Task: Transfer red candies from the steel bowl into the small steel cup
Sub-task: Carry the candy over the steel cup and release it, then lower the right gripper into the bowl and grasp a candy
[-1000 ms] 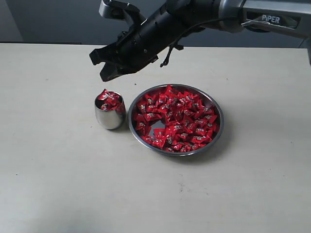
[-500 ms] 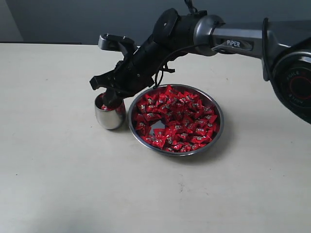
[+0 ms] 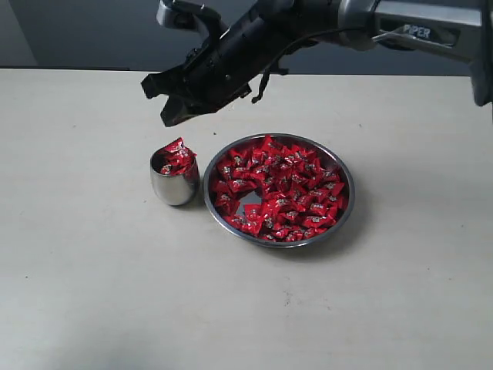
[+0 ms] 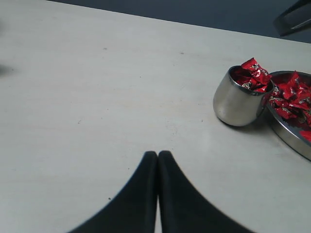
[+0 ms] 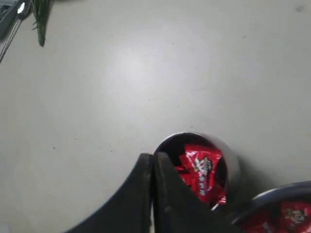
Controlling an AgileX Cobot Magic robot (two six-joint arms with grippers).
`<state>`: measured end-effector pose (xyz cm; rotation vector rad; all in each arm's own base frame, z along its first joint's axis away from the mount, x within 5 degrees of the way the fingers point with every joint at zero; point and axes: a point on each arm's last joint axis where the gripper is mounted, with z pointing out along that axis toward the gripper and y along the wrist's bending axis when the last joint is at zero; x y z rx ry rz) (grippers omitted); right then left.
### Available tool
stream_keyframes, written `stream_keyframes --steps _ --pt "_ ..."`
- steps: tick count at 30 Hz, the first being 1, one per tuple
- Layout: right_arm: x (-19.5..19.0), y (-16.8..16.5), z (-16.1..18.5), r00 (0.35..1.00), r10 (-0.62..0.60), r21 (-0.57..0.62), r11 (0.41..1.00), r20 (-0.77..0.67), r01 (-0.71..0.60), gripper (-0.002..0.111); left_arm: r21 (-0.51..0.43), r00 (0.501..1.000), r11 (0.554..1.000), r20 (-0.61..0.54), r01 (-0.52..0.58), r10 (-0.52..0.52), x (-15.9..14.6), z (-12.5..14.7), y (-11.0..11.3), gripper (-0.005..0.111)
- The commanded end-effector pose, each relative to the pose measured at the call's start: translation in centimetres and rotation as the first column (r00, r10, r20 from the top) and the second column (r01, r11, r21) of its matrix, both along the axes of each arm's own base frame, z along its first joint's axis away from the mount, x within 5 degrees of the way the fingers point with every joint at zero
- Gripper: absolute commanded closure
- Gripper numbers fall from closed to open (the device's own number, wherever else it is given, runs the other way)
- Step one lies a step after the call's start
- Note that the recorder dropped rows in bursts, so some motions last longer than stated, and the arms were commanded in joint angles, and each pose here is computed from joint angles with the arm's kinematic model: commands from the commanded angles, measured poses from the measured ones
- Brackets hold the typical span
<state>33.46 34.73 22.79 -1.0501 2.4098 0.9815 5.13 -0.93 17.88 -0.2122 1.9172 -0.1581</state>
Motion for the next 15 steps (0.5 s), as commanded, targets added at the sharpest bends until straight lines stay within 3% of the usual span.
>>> stream_keyframes --steps 1,6,9,13,15 --pt "0.8 -2.0 1.5 0.999 0.014 -0.050 0.999 0.052 -0.011 0.109 -0.001 1.000 1.000 0.004 -0.003 0.003 0.0 0.0 0.0 0.106" --pt "2.0 -6.0 -0.7 1.000 -0.022 -0.304 0.952 0.006 0.023 0.109 -0.001 1.000 1.000 0.004 -0.003 0.003 0.0 0.0 0.0 0.106" --pt "1.5 -6.8 -3.0 0.999 -0.032 -0.350 0.937 -0.036 0.018 0.108 -0.001 1.000 1.000 0.004 -0.003 0.003 0.0 0.0 0.0 0.106" --pt "1.2 -7.2 -5.3 0.997 -0.066 -0.360 0.932 -0.033 0.050 0.077 -0.001 1.000 1.000 0.004 -0.003 0.003 0.0 0.0 0.0 0.106" --pt "1.3 -6.8 -6.3 0.995 -0.079 -0.350 0.935 -0.061 0.053 0.074 -0.001 1.000 1.000 0.004 -0.003 0.003 0.0 0.0 0.0 0.106"
